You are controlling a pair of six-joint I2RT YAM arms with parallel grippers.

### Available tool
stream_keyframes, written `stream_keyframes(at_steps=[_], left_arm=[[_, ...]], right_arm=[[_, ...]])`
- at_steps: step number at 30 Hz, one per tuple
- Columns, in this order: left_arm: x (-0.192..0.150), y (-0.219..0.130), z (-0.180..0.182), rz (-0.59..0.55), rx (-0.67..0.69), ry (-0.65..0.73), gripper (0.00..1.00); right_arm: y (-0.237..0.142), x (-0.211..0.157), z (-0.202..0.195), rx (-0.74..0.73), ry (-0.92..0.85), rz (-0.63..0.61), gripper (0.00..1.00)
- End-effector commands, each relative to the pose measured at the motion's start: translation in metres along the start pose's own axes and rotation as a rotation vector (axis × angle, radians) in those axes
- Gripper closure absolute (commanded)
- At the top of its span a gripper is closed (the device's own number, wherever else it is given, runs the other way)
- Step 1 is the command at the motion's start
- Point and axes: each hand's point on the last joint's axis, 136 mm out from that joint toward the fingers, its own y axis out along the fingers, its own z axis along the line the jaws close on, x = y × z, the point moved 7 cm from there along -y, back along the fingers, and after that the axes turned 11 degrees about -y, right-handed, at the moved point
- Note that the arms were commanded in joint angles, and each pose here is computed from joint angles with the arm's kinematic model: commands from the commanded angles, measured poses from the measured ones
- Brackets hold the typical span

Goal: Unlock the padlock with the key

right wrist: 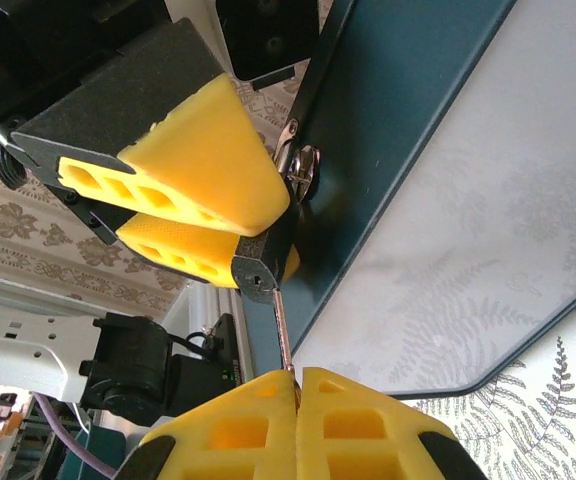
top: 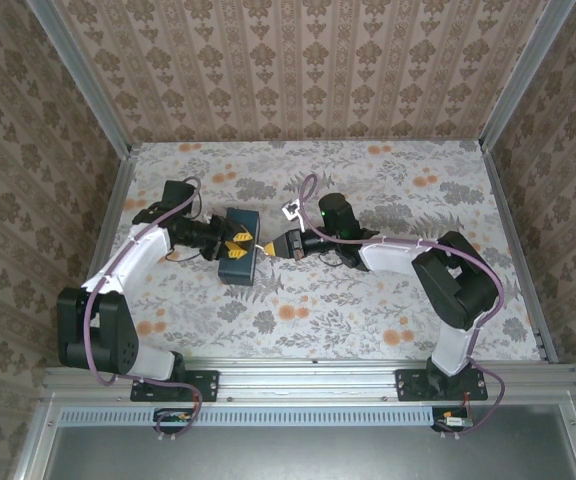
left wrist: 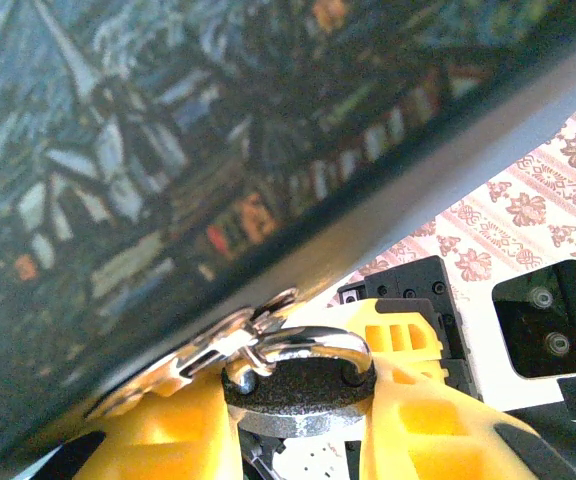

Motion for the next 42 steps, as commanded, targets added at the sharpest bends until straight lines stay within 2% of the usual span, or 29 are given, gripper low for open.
stream_keyframes(at_steps=[1,20,42], left_arm=[[-0.003,-0.003,-0.01,0.035,-0.045,0.031,0.93],[0.001,-0.004,-0.011,0.028,-0.045,0.026,0.93],[0.001,-0.006,-0.009,0.013,-0.032,0.017,0.93]], right_arm=[[0.003,0.015,0.008,0.047,-0.044,-0.03,1.0],[0.013,0.014,0.012,0.069,-0.056,-0.011,1.0],[0.006,0.0,0.008,0.027,-0.05,0.015,1.0]])
